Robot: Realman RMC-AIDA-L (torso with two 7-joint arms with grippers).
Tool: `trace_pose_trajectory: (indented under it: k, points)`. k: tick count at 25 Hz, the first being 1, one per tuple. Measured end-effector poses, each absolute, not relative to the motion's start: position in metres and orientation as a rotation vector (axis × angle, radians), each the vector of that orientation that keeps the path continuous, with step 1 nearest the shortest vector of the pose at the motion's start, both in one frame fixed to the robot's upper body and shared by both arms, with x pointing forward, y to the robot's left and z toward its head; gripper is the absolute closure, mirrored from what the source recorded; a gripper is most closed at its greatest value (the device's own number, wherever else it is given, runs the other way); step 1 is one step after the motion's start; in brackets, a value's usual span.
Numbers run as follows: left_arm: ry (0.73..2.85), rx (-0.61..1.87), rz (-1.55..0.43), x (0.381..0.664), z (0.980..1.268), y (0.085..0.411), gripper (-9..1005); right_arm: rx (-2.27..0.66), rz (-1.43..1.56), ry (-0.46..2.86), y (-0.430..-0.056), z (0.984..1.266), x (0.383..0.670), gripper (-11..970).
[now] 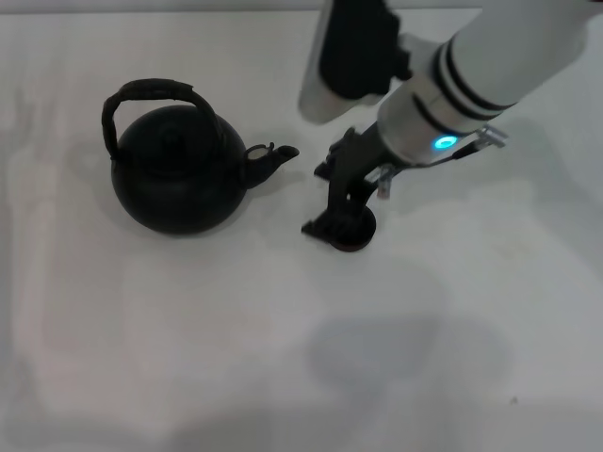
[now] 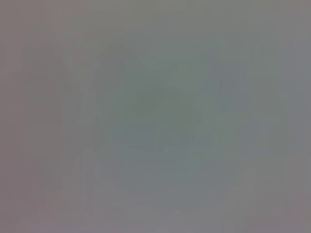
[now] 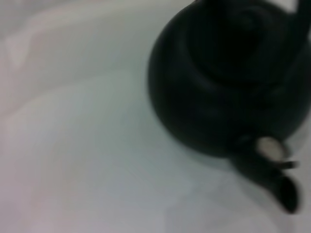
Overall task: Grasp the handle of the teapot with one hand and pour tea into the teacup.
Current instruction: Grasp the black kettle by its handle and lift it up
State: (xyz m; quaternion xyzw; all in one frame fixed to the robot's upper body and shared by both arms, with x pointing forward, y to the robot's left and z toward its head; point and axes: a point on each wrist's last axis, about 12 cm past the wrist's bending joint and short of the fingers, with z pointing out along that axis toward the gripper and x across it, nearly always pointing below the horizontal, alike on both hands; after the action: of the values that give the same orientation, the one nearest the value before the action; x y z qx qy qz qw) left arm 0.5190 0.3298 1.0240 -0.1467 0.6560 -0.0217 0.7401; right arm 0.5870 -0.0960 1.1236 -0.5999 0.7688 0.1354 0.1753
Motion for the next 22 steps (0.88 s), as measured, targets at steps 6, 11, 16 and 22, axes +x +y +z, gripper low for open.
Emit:
trace_pose_trajectory:
  k: [6, 11, 16, 22]
  points:
    - [1.438, -0.322, -0.046, 0.52, 1.024, 0.33, 104, -1.489, 0.451, 2.187, -0.129, 1.126, 0.6, 93]
    - [1.432, -0.334, -0.041, 0.519, 1.025, 0.331, 104, -1.173, 0.614, 2.199, -0.173, 1.126, 0.609, 95]
    - [1.427, -0.334, -0.041, 0.519, 1.025, 0.331, 104, -0.76, 0.823, 2.082, -0.225, 1.123, 0.612, 96]
    - [1.429, -0.325, -0.034, 0.52, 1.026, 0.332, 104, -0.285, 0.869, 1.723, -0.273, 1.108, 0.607, 99]
